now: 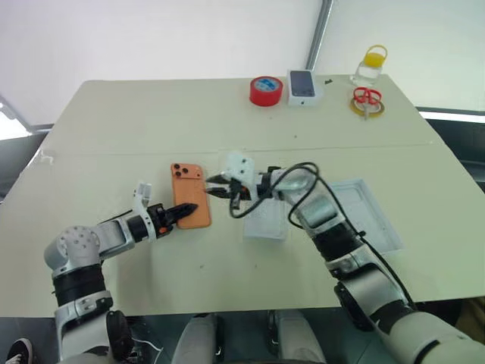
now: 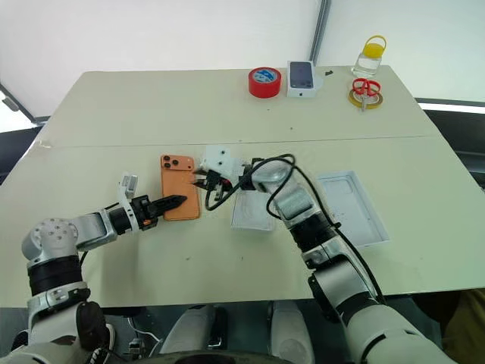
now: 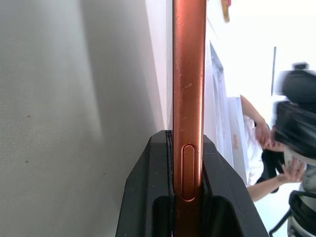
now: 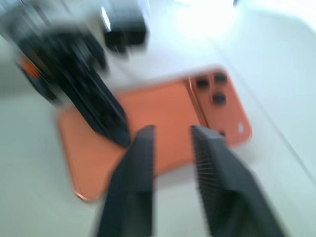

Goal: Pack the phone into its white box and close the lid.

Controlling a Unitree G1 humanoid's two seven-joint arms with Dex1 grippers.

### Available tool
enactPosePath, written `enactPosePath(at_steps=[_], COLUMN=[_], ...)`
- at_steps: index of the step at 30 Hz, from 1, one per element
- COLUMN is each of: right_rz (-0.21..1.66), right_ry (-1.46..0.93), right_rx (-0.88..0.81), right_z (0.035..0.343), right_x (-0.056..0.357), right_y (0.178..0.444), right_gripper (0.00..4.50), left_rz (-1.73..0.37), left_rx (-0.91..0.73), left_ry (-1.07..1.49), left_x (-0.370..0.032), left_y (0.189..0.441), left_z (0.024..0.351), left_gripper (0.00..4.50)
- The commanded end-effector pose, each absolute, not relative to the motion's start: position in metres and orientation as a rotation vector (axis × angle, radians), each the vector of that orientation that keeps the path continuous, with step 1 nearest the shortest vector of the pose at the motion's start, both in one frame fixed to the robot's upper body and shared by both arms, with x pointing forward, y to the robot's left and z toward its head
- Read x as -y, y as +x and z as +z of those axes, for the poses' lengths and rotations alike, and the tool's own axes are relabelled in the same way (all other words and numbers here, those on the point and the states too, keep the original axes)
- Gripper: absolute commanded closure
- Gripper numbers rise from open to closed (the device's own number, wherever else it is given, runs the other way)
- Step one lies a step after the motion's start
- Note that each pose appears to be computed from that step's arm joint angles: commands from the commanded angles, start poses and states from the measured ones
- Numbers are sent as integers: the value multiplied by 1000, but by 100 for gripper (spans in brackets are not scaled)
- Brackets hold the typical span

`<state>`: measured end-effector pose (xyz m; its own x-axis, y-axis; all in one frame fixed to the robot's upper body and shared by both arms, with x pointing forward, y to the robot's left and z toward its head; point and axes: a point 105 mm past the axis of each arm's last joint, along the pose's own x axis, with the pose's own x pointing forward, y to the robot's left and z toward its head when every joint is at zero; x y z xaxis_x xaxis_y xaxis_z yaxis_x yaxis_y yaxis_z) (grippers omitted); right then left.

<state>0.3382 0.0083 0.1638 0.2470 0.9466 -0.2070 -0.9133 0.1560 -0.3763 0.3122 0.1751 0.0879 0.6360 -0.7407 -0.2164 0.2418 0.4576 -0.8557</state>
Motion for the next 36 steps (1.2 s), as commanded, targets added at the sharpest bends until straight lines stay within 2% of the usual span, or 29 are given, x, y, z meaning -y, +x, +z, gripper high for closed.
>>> enactPosePath(at_steps=[1, 2, 6, 11, 13, 22, 25, 27, 35, 36], right_rz=[1361, 1380, 1427, 1450, 1423, 1385, 1354, 1347, 1324, 1329], right_ry=[-524, -546, -668, -757, -754, -752, -781, -798, -722, -717], right_rx=[111, 96, 81, -65, -61, -75, -88, -84, -38, -43], right_z=[166, 161, 148, 119, 117, 111, 103, 100, 108, 107], right_x=[17, 24, 56, 91, 92, 96, 97, 97, 92, 92], right_y=[326, 320, 296, 269, 270, 270, 274, 275, 276, 275], right_gripper=[116, 68, 68, 68, 65, 65, 153, 247, 247, 275], left_rz=[-746, -762, -792, -794, -791, -791, -794, -798, -792, -790], left_rx=[-546, -530, -463, -450, -459, -489, -494, -502, -508, -506], left_ry=[-940, -947, -993, -1055, -1052, -1007, -996, -996, -986, -982], left_x=[-171, -170, -172, -174, -172, -161, -158, -157, -160, -160], left_y=[312, 312, 313, 315, 315, 320, 320, 318, 315, 315], left_z=[111, 115, 128, 134, 133, 129, 127, 125, 123, 123], left_gripper=[406, 406, 406, 406, 450, 450, 450, 450, 450, 450])
